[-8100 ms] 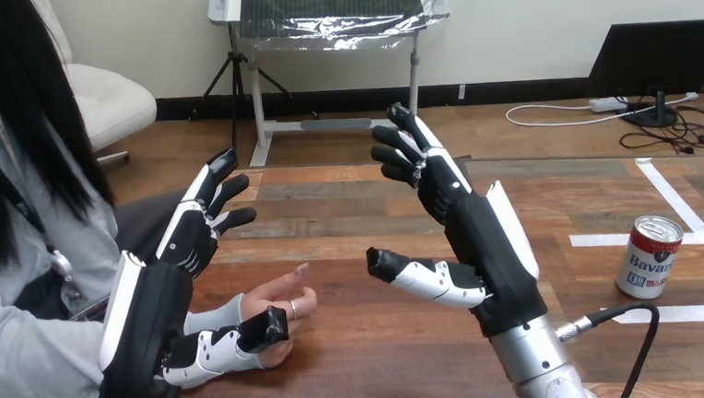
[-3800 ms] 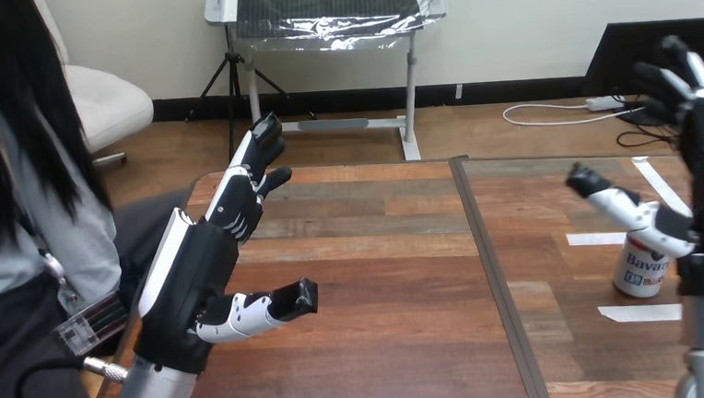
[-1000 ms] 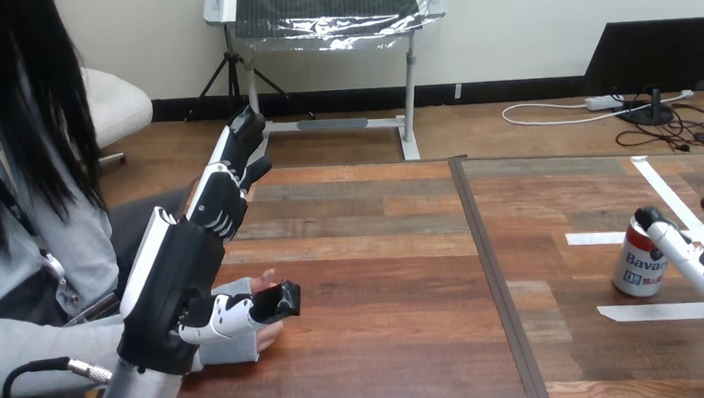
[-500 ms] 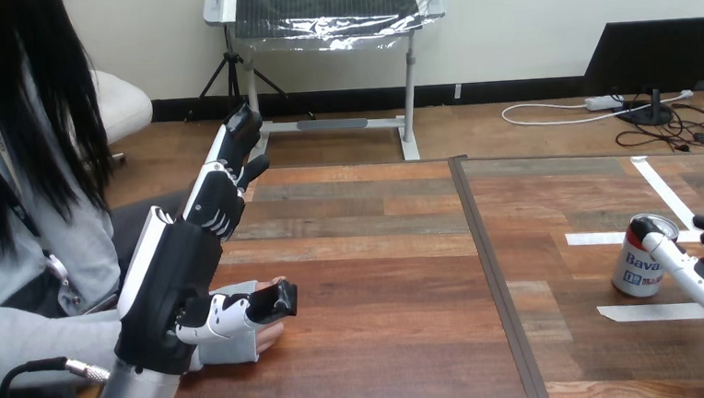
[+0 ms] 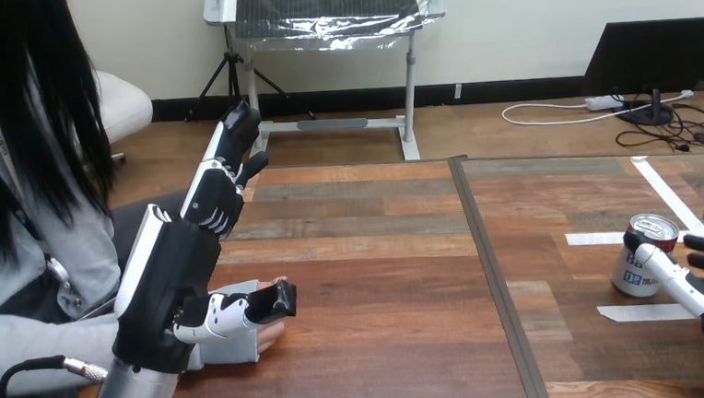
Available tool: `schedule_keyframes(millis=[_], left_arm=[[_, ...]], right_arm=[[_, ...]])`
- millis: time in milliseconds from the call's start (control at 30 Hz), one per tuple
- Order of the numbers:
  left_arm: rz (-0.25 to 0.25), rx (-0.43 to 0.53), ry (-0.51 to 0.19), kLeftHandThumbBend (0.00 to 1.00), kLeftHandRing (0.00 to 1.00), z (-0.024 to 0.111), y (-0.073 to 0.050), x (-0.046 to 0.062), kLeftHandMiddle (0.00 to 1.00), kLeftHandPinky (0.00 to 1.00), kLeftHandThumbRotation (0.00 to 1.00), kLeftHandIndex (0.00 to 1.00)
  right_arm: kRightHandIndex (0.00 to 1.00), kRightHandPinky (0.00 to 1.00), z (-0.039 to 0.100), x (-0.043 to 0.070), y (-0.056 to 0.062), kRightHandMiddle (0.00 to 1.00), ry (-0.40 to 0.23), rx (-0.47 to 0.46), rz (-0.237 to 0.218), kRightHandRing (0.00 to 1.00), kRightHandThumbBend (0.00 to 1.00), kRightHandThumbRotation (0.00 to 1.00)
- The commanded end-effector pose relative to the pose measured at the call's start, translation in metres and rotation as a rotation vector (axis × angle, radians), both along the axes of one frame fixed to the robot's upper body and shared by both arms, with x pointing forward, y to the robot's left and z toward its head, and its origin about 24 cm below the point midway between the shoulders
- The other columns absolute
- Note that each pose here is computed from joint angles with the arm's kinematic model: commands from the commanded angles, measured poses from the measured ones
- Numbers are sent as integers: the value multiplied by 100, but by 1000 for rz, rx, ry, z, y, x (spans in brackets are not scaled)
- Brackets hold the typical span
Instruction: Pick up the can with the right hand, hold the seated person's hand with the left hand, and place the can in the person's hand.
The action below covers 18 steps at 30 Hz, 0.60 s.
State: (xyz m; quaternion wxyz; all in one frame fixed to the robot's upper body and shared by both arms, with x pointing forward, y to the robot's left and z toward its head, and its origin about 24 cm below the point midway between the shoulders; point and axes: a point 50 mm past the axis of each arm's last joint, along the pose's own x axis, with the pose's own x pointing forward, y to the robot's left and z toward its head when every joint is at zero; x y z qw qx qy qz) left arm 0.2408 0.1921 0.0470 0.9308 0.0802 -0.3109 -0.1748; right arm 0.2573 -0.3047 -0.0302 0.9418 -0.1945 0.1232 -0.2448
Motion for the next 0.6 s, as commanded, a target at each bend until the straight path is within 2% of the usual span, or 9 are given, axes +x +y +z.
schedule_keyframes(millis=[0,567], left_arm=[[-8,8,-101,100,100,21,2,8,100,94,60,100],[-19,7,-98,100,100,21,4,7,100,95,58,100]], right_arm=[[93,78,22,27,5,84,-67,-1,40,84,100,58],[94,81,18,26,5,84,-29,48,43,85,100,55]])
